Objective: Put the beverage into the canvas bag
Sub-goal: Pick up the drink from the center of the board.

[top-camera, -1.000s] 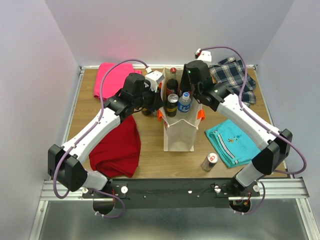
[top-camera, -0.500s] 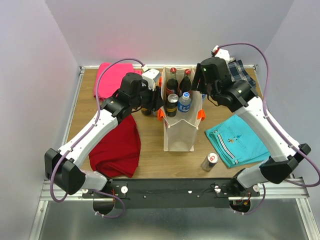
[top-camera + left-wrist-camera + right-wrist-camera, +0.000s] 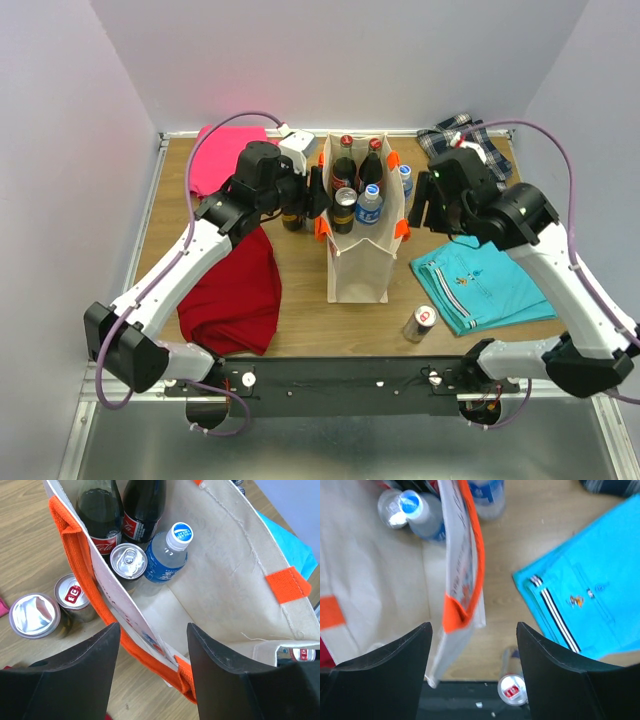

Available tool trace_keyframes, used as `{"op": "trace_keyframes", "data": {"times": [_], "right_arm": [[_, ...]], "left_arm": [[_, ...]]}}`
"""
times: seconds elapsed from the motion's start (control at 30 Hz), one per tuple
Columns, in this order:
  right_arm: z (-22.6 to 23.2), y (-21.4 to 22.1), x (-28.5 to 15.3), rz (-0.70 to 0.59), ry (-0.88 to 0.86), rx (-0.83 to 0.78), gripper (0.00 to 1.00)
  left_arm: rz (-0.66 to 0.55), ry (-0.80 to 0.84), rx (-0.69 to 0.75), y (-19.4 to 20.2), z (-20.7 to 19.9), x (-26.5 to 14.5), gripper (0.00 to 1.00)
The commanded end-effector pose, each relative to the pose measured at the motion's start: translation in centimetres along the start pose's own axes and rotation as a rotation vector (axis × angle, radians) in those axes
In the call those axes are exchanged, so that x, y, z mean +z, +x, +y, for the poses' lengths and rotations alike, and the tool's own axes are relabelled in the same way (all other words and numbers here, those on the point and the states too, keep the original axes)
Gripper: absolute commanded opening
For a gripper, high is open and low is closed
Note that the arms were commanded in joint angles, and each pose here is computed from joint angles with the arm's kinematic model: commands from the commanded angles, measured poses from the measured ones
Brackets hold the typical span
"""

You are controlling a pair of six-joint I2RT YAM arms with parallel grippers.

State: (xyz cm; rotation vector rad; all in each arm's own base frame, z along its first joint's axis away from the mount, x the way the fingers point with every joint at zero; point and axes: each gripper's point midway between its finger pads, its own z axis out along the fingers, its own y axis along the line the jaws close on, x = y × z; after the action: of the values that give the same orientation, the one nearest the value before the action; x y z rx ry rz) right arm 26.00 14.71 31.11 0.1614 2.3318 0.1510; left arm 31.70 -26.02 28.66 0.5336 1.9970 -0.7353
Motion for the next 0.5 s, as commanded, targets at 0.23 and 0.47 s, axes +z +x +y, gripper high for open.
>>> {"op": "trace_keyframes", "data": {"times": [0.23,0.47], "right_arm": [[-4.2,9.9,-1.8,0.249,0.012,0.059,0.75],[-4.9,12.3,-1.3,0.296,0.022,0.077,0.73]], "left_arm": [[-0.065,-0.018,-0.015,-1.9,-0.5,-1.8,0.66],[-0.056,0.0,-0.017,-1.8,-0.9,-2.0,0.66]]}}
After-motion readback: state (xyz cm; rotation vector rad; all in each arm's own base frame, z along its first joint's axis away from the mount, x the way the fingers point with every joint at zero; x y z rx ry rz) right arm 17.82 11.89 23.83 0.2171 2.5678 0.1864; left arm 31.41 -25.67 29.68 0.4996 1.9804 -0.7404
